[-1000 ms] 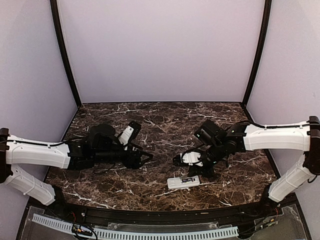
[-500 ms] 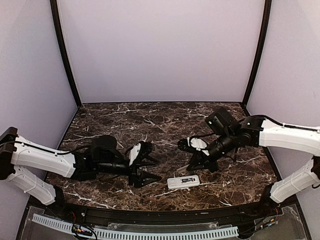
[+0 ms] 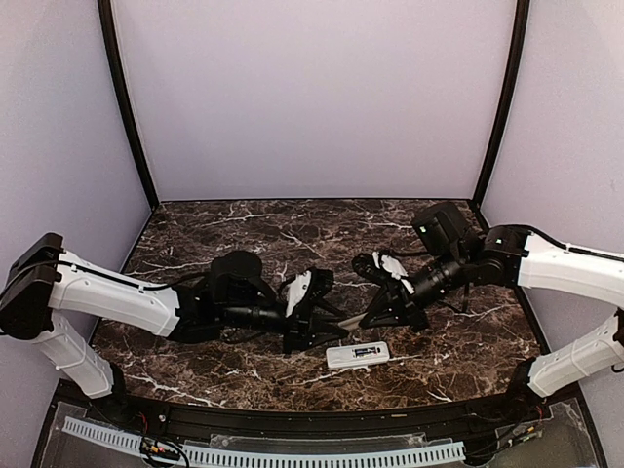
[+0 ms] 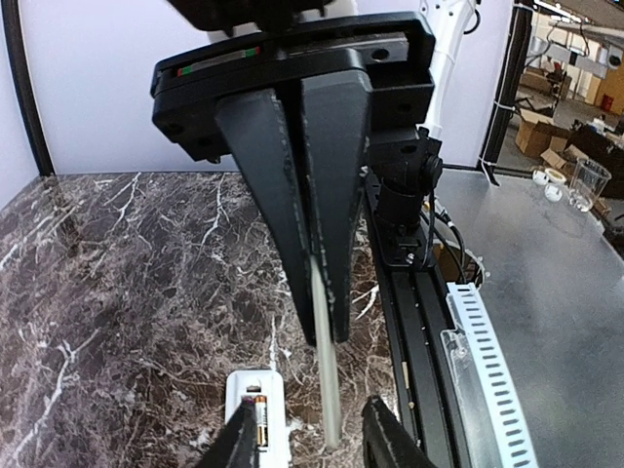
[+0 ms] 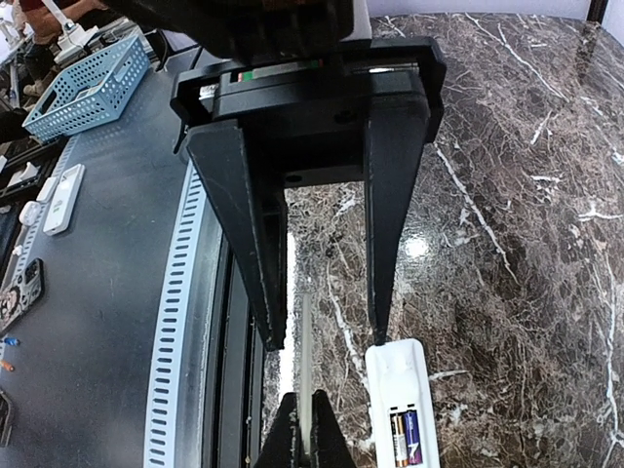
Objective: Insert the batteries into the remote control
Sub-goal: Pass from the right arm to the left
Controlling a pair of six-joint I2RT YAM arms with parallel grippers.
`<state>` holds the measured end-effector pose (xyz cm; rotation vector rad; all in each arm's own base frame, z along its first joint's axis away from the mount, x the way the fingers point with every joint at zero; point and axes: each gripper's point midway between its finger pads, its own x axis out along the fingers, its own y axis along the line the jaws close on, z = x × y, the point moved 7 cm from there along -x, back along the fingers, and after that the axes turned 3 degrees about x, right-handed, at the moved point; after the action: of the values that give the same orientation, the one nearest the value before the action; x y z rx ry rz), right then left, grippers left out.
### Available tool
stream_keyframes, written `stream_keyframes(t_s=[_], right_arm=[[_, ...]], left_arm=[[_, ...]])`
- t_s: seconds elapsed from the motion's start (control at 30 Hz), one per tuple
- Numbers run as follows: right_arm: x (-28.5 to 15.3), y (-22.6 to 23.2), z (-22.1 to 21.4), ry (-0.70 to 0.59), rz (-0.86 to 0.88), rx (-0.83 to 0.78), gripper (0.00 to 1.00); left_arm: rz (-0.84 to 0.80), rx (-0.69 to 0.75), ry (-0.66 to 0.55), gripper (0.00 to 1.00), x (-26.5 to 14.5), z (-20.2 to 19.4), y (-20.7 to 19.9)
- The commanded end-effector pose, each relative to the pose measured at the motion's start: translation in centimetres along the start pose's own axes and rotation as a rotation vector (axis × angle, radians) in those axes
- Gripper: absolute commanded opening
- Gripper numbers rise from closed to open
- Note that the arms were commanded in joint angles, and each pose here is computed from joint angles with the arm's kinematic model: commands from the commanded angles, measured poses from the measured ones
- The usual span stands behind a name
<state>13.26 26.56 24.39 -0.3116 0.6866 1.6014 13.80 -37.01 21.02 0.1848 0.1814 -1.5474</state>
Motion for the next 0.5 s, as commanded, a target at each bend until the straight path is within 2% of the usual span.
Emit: stream_keyframes(t_s=[0.0,0.1,0.17,0.23,0.37,0.4,0.47], right_arm=[[0.0,0.0,0.3,-0.034,0.016,0.004,0.0],[-0.2,0.1,0.5,-0.048,0.012,-0.007,0.0],[-0.4,0.2,0.6,-0.054,0.011,-0.012,0.0],[-0.5,0.3,0.8,-0.061,0.009,-0.018,0.0],[-0.9,0.3,1.0,-0.073,-0.022,-0.048,0.01],[-1.1,0.3,1.0,-0.074,-0.039,-0.061,0.09],[-1.6,0.6,1.1,-0.084,-0.06,-0.108,0.31]], left_arm=[[-0.024,-0.011,-0.008,0.27,0.2,0.8,-0.3],[-0.027,-0.026,0.006,0.16,0.4,0.9,-0.3],[-0.026,-0.028,0.008,0.04,0.5,1.2,-0.2],[-0.025,-0.037,0.01,0.0,0.4,1.4,-0.2],[-0.026,-0.06,0.009,0.0,0.3,2.0,-0.2],[-0.025,-0.093,0.01,0.0,0.3,2.1,-0.2],[-0.015,-0.125,0.016,0.0,0.3,2.2,-0.1]])
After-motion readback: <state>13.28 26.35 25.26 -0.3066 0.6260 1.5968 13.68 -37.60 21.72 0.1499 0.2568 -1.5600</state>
